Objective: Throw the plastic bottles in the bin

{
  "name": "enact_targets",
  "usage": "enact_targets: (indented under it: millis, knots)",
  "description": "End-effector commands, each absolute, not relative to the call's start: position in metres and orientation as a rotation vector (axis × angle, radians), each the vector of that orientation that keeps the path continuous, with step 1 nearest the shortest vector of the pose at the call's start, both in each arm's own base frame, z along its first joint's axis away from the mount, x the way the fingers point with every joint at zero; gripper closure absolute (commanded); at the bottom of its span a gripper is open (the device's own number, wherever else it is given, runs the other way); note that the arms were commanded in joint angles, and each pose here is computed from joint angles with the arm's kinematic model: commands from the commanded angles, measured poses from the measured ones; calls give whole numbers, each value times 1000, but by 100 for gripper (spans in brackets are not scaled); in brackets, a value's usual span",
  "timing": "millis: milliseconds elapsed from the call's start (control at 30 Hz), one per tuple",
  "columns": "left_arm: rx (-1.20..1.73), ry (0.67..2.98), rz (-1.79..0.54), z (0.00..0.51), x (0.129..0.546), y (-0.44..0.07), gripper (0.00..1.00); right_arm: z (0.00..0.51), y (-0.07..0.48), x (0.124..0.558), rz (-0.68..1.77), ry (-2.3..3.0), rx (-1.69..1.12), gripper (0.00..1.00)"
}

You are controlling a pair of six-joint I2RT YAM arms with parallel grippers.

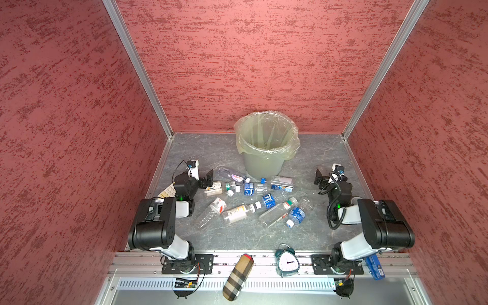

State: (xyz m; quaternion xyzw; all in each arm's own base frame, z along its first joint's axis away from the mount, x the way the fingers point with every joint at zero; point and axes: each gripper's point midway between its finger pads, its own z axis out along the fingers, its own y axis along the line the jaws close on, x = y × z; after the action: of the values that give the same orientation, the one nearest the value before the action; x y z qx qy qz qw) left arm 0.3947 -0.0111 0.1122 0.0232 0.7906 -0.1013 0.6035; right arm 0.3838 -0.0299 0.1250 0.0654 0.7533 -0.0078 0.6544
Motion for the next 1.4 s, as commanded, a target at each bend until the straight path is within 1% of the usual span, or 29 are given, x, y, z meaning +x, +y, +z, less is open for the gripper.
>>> enact_targets:
  millis: [0, 200, 300, 400, 567, 633, 667, 700, 833, 933, 1067, 1200, 1367]
  knots:
    - [-28, 1769, -192, 123, 388, 4, 1, 137, -37, 384, -40, 1655, 192, 1]
    - [-129, 1693, -118, 147, 369, 20, 1, 151, -41, 377, -58, 1626, 217, 1]
    - [-179, 1678, -58, 161, 359, 29, 1, 167, -49, 375, -86, 1617, 267, 1]
    - [-213, 1617, -14, 183, 347, 31, 1, 178, -63, 376, -144, 1625, 360, 1]
    - [-372, 1605, -39, 204, 334, 32, 1, 189, -106, 374, -214, 1685, 848, 1]
    - [-393, 1601, -108, 209, 329, 19, 1, 195, -107, 371, -229, 1737, 909, 1]
    - [-401, 1593, -160, 214, 326, 12, 1, 197, -106, 367, -227, 1744, 915, 1]
    - [-416, 1643, -196, 206, 323, 5, 1, 201, -104, 365, -215, 1744, 895, 1]
    - [-391, 1756, -343, 205, 308, -27, 1, 206, -84, 356, -160, 1832, 744, 1]
    - [-361, 1842, -424, 193, 294, -48, 1, 199, -60, 359, -69, 1974, 606, 1]
    - [-255, 1950, -438, 172, 276, -70, 1, 171, -39, 363, 12, 2172, 553, 1]
    - [-197, 2017, -446, 153, 260, -81, 1, 147, -41, 357, -26, 2262, 577, 1]
    - [-139, 1995, -507, 154, 251, -90, 1, 116, -44, 356, -70, 2349, 591, 1]
